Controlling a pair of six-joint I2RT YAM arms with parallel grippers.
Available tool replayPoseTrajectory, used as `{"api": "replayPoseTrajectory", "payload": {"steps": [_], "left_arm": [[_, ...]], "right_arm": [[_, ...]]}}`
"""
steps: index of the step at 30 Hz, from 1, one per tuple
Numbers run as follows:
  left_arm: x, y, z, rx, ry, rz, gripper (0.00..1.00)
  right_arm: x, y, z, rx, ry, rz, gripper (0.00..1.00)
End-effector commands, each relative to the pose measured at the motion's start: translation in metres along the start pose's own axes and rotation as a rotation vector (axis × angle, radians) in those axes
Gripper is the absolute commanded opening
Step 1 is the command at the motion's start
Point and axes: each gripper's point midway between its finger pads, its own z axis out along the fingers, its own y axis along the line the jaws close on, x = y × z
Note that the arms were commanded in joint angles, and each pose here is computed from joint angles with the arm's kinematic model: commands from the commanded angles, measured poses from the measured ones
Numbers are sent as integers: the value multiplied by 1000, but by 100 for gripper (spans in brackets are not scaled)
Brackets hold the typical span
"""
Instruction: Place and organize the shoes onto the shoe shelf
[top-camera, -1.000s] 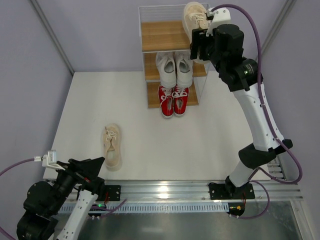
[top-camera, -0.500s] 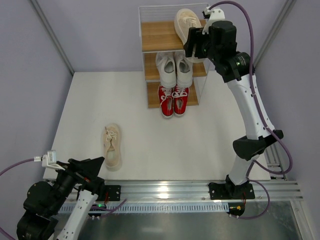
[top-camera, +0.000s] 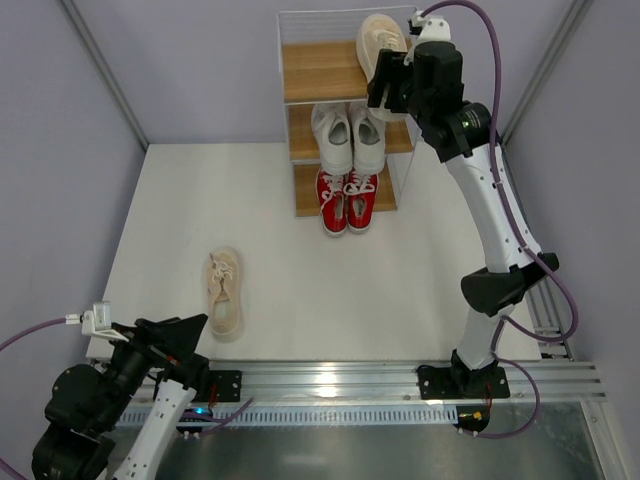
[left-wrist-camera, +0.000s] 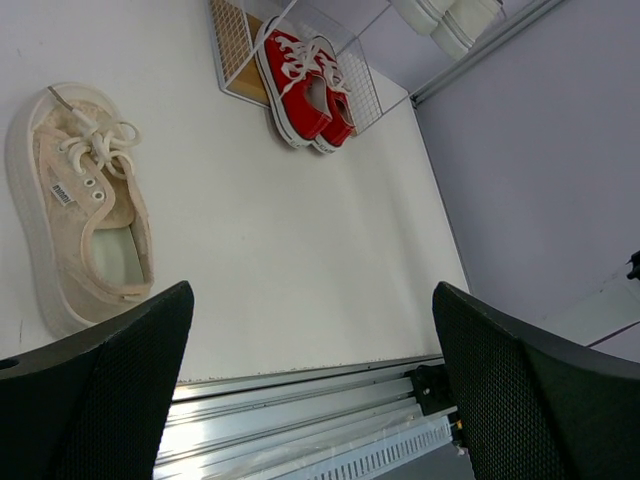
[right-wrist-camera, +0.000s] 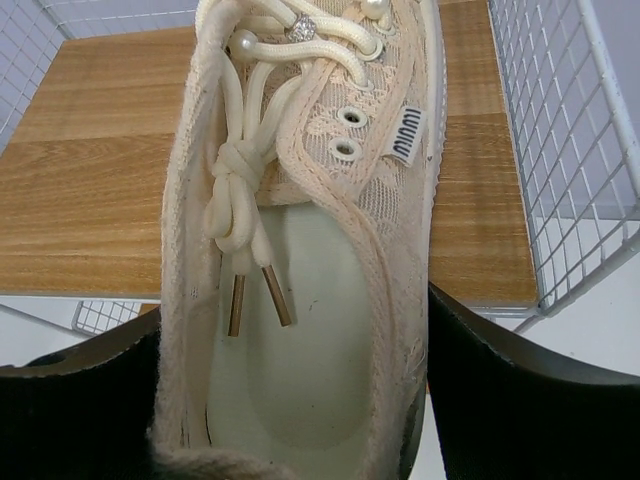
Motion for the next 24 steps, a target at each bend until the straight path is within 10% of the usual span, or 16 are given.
{"api": "replayPoseTrajectory", "payload": {"steps": [1, 7, 18, 24], "left_arm": [[-9, -5, -15, 47, -72, 27, 100], [-10, -5, -15, 49, -77, 30, 100], [-11, -7, -15, 58, -77, 24, 100], [-10, -8, -14, 60, -73, 20, 100]], "right_arm": [[-67, 8, -13, -24, -225, 80, 4], [-64, 13, -8, -40, -217, 71, 11], [-93, 14, -45, -5, -308, 38, 100], [-107, 13, -66, 17, -353, 26, 100]]}}
